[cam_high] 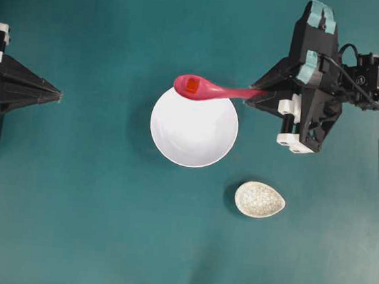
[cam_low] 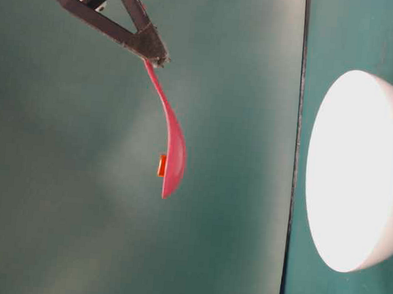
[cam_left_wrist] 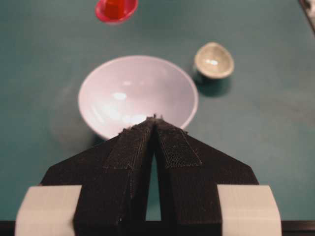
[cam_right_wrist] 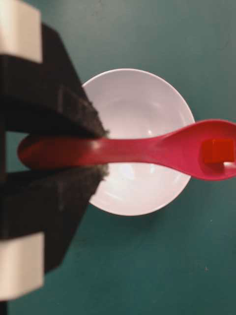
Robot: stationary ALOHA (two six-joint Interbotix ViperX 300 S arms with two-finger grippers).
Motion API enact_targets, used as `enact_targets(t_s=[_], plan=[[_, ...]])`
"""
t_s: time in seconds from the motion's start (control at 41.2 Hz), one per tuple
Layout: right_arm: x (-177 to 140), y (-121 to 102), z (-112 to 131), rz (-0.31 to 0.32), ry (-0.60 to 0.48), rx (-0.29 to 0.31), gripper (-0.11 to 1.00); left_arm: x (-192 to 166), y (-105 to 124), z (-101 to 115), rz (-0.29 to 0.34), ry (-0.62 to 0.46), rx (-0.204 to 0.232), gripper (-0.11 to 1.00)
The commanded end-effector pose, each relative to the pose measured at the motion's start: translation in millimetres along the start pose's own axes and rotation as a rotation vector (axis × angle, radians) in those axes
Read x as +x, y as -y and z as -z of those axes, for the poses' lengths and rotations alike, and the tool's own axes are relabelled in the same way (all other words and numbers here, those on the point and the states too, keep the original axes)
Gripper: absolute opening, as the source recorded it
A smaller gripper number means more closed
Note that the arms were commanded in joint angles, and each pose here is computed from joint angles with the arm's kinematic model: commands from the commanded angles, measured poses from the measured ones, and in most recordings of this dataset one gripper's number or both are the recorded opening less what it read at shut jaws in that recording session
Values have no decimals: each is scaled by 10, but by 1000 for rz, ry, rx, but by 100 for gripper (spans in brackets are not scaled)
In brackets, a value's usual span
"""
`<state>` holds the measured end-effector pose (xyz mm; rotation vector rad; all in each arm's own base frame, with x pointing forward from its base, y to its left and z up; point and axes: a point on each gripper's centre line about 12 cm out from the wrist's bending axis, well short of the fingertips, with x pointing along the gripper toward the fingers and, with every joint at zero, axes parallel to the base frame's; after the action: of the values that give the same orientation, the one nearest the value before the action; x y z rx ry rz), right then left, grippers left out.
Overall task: Grip the spoon and scoop the red block from the bowl with right arm.
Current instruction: 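Hold the loaded spoon steady above the bowl with the right gripper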
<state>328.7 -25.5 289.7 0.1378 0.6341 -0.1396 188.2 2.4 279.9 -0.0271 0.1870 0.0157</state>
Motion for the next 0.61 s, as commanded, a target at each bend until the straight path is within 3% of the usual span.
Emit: enact_targets(t_s=[0.0,0.583], plan=[[-91,-25,-130,-10,45,3,22,-3,-1,-92,-1,28,0,0],[-88,-19,-123,-8,42,4,22,-23,0,-118,-1,35,0,0]])
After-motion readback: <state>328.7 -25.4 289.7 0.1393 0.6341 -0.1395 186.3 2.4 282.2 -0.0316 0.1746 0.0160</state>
